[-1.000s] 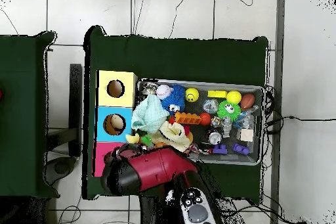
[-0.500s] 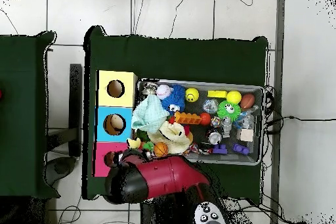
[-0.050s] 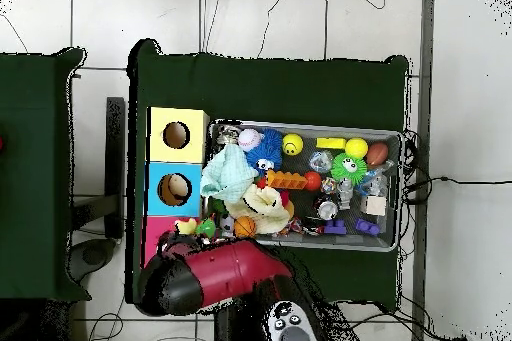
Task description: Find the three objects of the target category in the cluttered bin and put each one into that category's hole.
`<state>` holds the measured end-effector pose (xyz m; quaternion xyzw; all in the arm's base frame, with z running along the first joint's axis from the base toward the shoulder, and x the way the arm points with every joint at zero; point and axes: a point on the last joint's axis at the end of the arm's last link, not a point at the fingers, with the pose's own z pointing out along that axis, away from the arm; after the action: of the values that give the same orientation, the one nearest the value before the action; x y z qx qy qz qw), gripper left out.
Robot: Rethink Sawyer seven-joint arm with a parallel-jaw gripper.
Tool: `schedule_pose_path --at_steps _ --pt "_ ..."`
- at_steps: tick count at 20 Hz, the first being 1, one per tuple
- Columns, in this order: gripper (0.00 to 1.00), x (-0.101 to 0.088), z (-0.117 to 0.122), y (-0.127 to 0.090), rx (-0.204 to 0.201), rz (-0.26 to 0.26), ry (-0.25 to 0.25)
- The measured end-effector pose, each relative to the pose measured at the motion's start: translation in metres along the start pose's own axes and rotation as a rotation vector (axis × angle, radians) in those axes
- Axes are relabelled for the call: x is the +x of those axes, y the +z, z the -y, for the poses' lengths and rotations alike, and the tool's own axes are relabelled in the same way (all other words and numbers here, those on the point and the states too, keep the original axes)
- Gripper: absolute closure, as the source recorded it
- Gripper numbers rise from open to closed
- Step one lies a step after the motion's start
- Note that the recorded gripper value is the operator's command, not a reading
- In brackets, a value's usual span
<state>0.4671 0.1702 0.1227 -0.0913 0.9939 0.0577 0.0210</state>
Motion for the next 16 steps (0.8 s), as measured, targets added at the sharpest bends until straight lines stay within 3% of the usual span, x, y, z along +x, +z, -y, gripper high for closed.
schedule_pose_path --at_steps 3,7,11,16 --pt "1.0 0.012 -0.022 0.014 -0.009 -0.027 -0.04" --pt "1.0 0.017 -0.034 0.029 -0.01 -0.014 -0.066" --pt "1.0 0.015 -0.038 0.043 -0.008 0.023 -0.075" --pt "1.0 0.021 -0.036 0.056 -0.003 0.015 -0.066"
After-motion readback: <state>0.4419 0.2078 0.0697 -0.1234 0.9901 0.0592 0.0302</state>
